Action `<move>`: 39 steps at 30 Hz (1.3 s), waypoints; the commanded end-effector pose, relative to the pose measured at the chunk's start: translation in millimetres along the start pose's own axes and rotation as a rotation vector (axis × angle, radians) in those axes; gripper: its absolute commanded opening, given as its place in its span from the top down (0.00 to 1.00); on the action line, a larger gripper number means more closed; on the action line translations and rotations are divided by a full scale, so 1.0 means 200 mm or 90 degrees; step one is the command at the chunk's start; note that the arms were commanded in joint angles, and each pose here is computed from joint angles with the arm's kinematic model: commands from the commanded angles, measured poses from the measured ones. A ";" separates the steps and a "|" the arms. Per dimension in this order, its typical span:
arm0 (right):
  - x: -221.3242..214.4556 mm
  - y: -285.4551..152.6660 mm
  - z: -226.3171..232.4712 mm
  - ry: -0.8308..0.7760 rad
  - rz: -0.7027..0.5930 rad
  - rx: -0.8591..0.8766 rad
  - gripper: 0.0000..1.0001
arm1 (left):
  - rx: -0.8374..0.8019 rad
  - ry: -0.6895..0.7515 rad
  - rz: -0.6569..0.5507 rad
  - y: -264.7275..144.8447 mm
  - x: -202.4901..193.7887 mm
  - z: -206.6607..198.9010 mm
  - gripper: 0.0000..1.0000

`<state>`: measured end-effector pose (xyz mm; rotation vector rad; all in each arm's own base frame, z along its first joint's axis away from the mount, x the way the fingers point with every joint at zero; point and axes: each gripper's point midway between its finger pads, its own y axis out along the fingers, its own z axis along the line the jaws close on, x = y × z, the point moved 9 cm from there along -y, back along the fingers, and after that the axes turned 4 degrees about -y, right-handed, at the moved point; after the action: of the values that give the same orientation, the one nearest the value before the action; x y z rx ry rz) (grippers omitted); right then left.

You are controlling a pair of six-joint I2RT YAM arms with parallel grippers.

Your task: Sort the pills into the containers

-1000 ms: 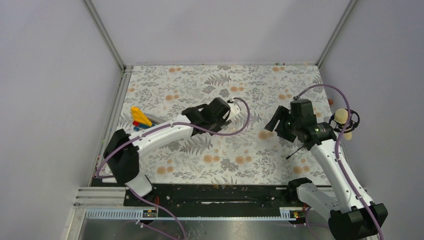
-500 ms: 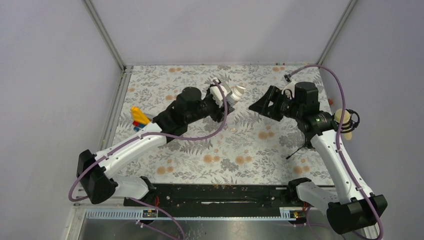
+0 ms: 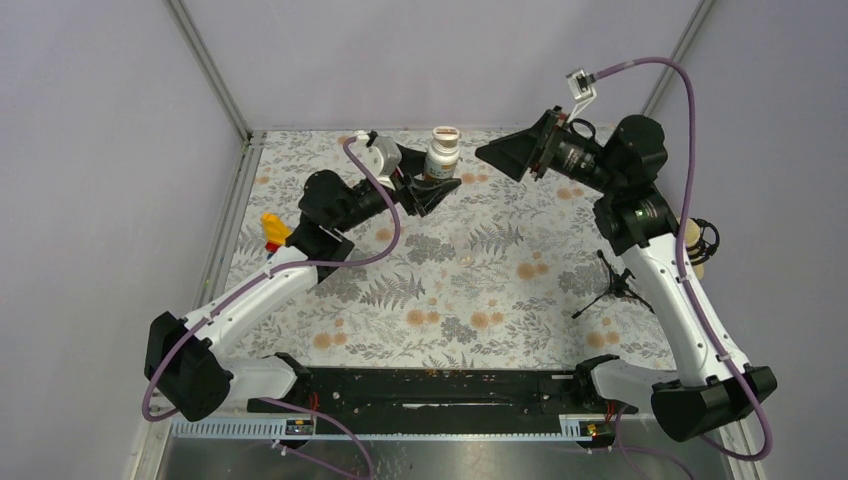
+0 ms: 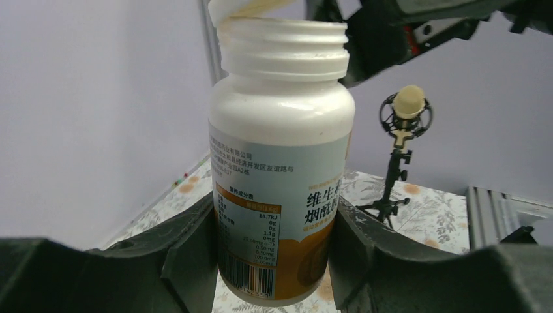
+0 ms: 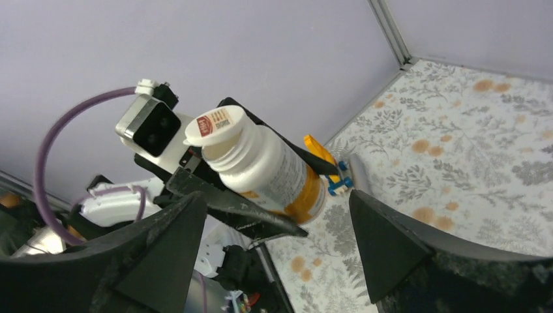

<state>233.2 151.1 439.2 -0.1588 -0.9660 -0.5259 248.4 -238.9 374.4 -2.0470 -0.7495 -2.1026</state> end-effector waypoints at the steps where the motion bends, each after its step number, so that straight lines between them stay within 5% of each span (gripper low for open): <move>1: 0.04 0.09 0.07 -0.120 0.023 -0.029 0.12 | -0.084 0.023 -0.065 0.03 0.08 -0.04 1.00; 17: -0.13 0.25 0.02 -0.242 0.128 -0.017 0.11 | -0.106 0.003 -0.028 0.05 0.01 0.02 1.00; 22: -0.16 0.31 -0.01 -0.241 0.129 -0.042 0.19 | -0.111 -0.005 -0.016 0.04 -0.01 0.01 1.00; 25: -0.19 0.35 -0.03 -0.234 0.114 -0.048 0.33 | -0.105 -0.011 -0.004 0.03 -0.03 0.01 0.90; 31: -0.30 0.41 -0.10 -0.209 0.106 -0.040 0.72 | -0.066 -0.032 0.004 -0.03 -0.07 0.02 0.52; 39: -0.37 0.46 -0.13 -0.250 0.061 -0.046 0.82 | -0.043 -0.063 0.044 -0.11 -0.19 0.00 0.35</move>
<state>257.5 236.5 364.2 -0.4300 -1.2234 -0.3591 259.2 -233.3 319.3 -2.2044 -0.5874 -1.9216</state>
